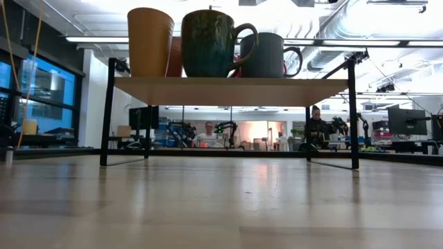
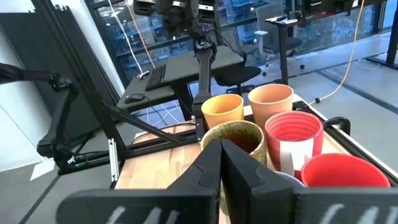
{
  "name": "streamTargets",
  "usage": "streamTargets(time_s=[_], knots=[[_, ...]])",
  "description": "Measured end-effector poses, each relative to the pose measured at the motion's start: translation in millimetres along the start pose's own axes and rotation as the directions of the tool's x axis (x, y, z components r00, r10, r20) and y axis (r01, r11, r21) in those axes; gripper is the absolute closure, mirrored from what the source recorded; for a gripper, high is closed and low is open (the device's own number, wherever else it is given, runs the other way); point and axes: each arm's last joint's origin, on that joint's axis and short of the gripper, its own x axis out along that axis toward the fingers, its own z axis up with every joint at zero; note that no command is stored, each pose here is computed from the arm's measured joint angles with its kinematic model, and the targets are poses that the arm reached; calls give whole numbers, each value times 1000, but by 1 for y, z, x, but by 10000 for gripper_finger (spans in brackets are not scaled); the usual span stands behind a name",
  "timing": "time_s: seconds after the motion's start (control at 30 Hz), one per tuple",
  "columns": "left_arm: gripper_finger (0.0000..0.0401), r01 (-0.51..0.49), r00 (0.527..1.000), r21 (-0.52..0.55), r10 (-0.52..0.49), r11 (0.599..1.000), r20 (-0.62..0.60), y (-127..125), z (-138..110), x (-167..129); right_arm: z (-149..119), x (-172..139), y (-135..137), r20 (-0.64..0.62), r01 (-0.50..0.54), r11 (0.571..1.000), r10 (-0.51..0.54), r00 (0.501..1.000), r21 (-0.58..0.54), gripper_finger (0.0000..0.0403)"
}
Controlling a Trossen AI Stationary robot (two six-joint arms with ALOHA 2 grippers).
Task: Stack small to large cups/mugs on shelf
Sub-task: Put the transparent mug on the shelf
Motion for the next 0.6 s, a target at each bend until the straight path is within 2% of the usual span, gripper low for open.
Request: streamTargets(time_s=[0.13,0.2,0.37,0.43,0.53,0.6], knots=[[317,-114,993,19,115,993,-29,10,-1,-11,1,0,0,8,-2,1000,2,1000,0,402],[331,-149,988,-38,147,988,-54,13,-4,-14,2,0,0,18,-5,1000,5,1000,7,402],[384,-145,988,-80,141,986,-62,11,-5,-11,5,0,1,47,-16,997,13,999,69,402],[396,-143,989,-75,139,987,-57,11,-5,-10,6,-1,2,45,-29,989,23,999,143,402],[398,-144,988,-64,140,988,-60,11,-5,-11,11,-1,9,-53,-77,952,97,994,295,394],[400,-145,988,-61,141,988,-64,11,-6,-11,8,-1,18,-219,-56,922,150,964,383,380]])
